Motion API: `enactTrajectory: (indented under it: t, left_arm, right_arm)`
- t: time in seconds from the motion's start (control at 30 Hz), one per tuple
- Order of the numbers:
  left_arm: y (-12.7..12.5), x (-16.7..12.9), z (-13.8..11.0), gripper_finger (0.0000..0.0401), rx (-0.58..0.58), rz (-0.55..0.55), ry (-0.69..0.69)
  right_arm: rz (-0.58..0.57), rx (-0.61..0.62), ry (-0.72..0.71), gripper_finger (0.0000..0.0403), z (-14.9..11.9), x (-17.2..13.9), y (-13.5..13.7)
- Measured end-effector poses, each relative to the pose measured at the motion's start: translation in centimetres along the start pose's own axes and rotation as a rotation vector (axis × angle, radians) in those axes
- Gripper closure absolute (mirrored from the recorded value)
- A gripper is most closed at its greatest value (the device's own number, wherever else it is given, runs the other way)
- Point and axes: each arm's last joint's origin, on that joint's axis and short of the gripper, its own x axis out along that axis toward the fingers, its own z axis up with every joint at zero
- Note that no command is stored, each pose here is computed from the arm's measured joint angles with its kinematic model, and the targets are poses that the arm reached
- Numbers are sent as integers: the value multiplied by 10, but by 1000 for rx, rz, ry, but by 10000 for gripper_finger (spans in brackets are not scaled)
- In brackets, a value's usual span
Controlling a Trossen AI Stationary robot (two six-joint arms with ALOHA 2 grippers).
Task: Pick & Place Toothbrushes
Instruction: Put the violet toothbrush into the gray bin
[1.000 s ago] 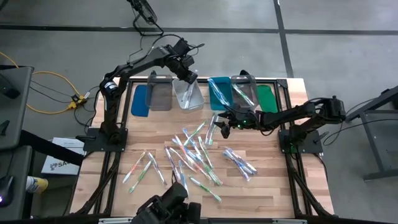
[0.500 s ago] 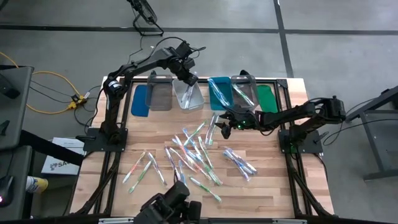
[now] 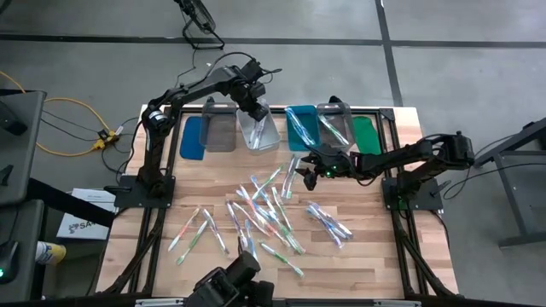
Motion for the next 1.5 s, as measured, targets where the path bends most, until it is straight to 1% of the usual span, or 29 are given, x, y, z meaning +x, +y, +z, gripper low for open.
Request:
enactTrajectory:
  t: [0.13,0.23,0.33,0.43,0.53,0.6,0.67,0.73,0.8,0.93,1.0,1.13,1.2,1.3,1.4,1.5]
  left_arm:
    - [-1,0,0,241,-3,-8,5]
    - [0,-2,0,213,-2,-7,2]
    - [-3,-13,7,202,43,-6,-22]
    - [-7,-28,17,205,140,9,-77]
    - [-16,-43,29,217,257,66,-173]
    - [-22,-48,36,230,323,114,-233]
    - [-26,-48,41,246,363,150,-283]
    - [-29,-48,45,268,381,177,-321]
    - [-30,-41,50,295,392,206,-344]
    - [-22,-22,52,368,387,250,-307]
    - [-18,-15,52,392,381,251,-295]
    - [-8,1,54,389,366,266,-272]
    - [-1,5,55,395,356,272,-269]
    - [2,11,57,399,351,274,-276]
    - [5,20,55,399,347,272,-245]
    - [6,23,52,400,346,268,-206]
  right_arm:
    - [-6,-3,14,158,-1,0,-1]
    - [-7,-3,15,158,-1,0,-1]
    - [-7,-3,16,158,-2,0,-1]
    - [-7,-4,16,158,-2,0,-1]
    - [-7,-4,16,158,-2,0,-1]
    - [-8,-4,15,158,-2,0,-1]
    - [-23,-4,9,158,-1,0,-1]
    - [-39,-4,2,158,-1,0,-2]
    - [-48,-7,-2,158,-1,0,-2]
    - [-55,-8,-5,158,-1,0,-2]
    - [-55,-8,-5,158,-1,0,-2]
    - [-55,-8,-6,158,-1,0,-2]
    - [-56,-11,-6,158,-1,0,-2]
    - [-70,-12,-12,158,-1,0,-2]
    - [-79,-12,-15,158,-1,0,-3]
    - [-81,-13,-10,158,-1,0,-3]
